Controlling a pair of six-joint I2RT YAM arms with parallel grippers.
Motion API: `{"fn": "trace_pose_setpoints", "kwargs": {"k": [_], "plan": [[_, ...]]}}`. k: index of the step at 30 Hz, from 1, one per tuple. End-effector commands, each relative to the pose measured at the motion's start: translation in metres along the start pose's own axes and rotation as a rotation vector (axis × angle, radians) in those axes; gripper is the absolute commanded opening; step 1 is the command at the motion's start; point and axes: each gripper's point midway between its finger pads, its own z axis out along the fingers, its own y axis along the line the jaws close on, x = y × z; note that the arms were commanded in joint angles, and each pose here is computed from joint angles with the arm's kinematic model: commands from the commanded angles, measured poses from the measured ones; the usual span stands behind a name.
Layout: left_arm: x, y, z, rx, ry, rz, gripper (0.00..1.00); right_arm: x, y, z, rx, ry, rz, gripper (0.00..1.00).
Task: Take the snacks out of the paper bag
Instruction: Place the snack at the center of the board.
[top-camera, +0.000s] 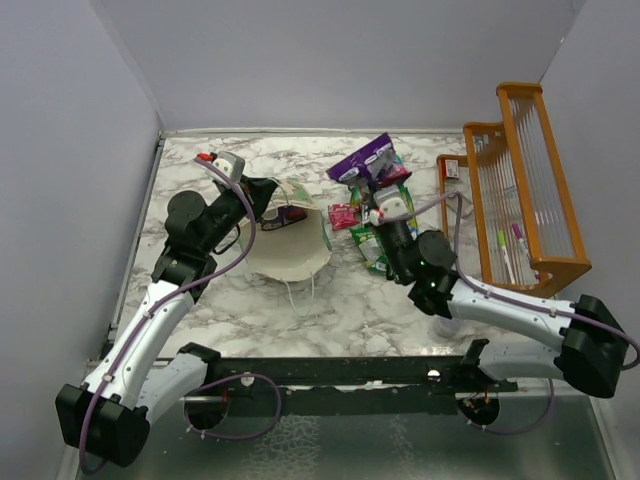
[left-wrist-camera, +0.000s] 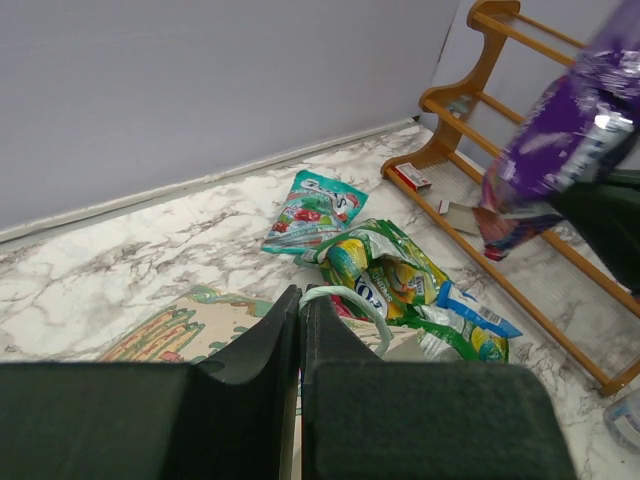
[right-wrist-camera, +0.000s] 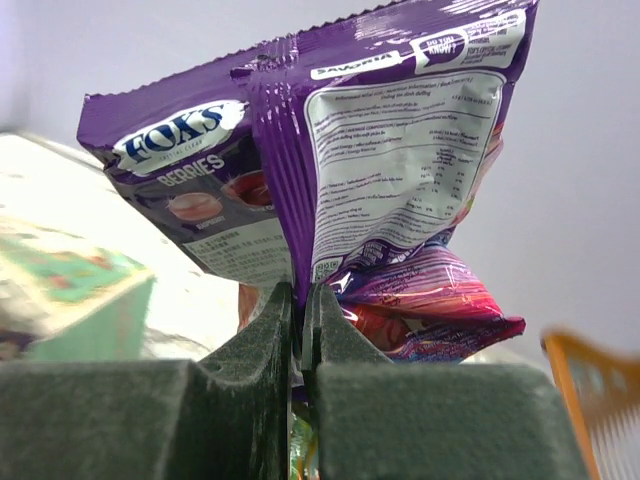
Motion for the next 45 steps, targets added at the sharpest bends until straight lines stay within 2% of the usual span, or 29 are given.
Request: {"fn": "trace_pose_setpoints", "kwargs": {"k": [1,5,9,12,18,22,30,34,36,41,45], "plan": [[-0.014,-0.002,0.0,-0.002,-0.035,0.008,0.0,0.064,-0.06,0.007,0.413,0.288,0.272,0.02],[-0.015,-0.001,-0.001,-0.007,-0.037,0.011,0.0,0.136,-0.053,0.02,0.35,0.571,0.518,0.02],[-0.017,-0.002,-0.001,-0.003,-0.04,0.011,0.0,0.181,-0.039,0.008,0.38,0.823,0.591,0.02],[-0.017,-0.003,-0.002,-0.002,-0.041,0.011,0.0,0.195,-0.013,0.0,0.299,0.906,0.648,0.02],[-0.017,-0.003,-0.002,-0.001,-0.042,0.012,0.0,0.219,0.001,-0.017,0.286,0.983,0.697,0.03],[-0.018,-0.004,-0.002,0.001,-0.044,0.011,0.0,0.234,0.004,-0.025,0.293,1.014,0.686,0.1],[-0.016,-0.003,-0.001,0.001,-0.039,0.007,0.0,0.269,0.008,-0.033,0.287,1.07,0.692,0.16],[-0.016,-0.003,-0.001,0.0,-0.038,0.009,0.0,0.259,0.007,-0.026,0.25,1.035,0.695,0.38],[-0.016,-0.004,-0.001,0.001,-0.038,0.009,0.0,0.244,0.001,-0.018,0.218,0.978,0.692,0.45],[-0.016,-0.004,-0.001,0.004,-0.037,0.009,0.0,0.194,-0.028,0.0,0.208,0.821,0.664,0.74],[-0.016,-0.004,-0.001,0.005,-0.039,0.008,0.0,0.153,-0.047,0.01,0.187,0.661,0.656,0.84]]}}
